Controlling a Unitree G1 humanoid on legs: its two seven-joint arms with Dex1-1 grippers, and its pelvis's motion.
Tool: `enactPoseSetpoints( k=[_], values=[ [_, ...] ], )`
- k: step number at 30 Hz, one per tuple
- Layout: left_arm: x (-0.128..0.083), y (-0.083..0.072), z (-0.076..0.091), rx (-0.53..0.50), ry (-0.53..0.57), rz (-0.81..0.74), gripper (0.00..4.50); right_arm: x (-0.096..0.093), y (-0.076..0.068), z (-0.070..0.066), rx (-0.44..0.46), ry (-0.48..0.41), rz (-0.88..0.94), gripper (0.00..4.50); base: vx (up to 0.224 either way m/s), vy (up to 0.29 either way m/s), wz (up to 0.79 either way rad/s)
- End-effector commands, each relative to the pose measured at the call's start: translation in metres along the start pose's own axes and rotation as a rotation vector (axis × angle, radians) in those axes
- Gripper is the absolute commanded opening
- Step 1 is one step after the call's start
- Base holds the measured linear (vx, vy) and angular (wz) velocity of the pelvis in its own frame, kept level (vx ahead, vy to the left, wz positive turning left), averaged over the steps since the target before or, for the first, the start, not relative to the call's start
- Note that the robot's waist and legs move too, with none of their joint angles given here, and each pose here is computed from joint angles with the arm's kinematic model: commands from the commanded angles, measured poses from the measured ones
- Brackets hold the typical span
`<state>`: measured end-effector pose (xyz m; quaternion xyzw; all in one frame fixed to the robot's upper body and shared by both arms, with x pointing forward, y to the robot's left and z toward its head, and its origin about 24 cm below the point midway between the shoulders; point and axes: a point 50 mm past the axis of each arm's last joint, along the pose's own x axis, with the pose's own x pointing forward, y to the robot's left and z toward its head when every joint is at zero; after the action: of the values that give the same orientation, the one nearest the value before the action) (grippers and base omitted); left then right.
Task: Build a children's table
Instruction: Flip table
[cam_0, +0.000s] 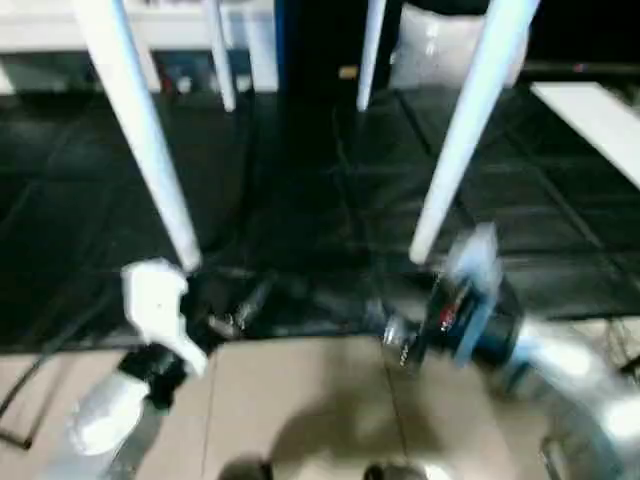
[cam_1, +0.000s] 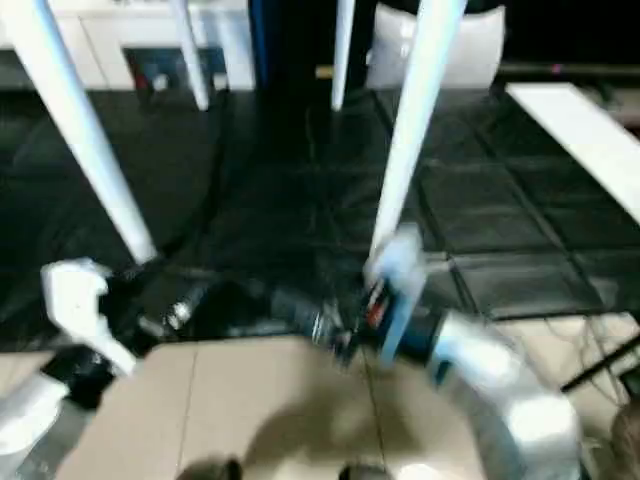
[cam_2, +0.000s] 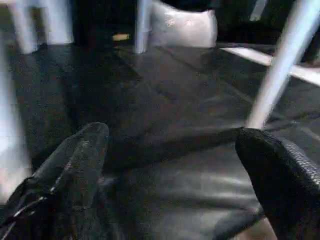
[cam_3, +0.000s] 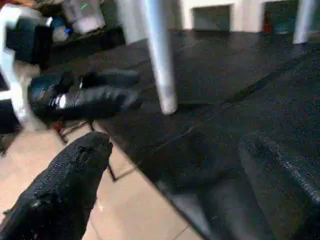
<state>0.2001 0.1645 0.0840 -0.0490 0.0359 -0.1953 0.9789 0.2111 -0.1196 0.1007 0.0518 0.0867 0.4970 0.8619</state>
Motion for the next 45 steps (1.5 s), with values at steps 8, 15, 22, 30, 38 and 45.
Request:
enactPoseSetpoints(
  k=[8,15,22,30,38,45],
  values=[
    [-0.026,0.003,-0.032,-0.055,0.074,0.166,4.5,-0.003,0.007,-0.044,0.12,0.071,0.12,4.46,0.009,-0.15,0.5],
    [-0.038,0.008,-0.083,-0.149,0.278,0.101,4.5,0.005,0.015,-0.108,0.202,0.268,0.134,4.46,-0.028,0.026,0.21],
    [-0.051,0.014,-0.151,-0.258,0.549,0.083,4.5,0.016,0.007,-0.161,0.288,0.43,-0.029,4.46,-0.011,0.015,0.0],
    [-0.046,0.036,-0.2,-0.275,0.769,0.244,4.5,-0.005,-0.012,-0.229,0.439,0.684,-0.473,4.46,0.0,0.0,0.0],
    [-0.053,0.035,-0.229,-0.29,0.957,0.332,4.5,-0.045,-0.002,-0.268,0.589,0.948,-0.821,4.46,0.0,0.0,0.0],
    [-0.053,0.02,-0.243,-0.288,1.031,0.365,4.5,-0.045,0.008,-0.275,0.709,0.988,-0.827,4.46,0.0,0.0,0.0]
  ],
)
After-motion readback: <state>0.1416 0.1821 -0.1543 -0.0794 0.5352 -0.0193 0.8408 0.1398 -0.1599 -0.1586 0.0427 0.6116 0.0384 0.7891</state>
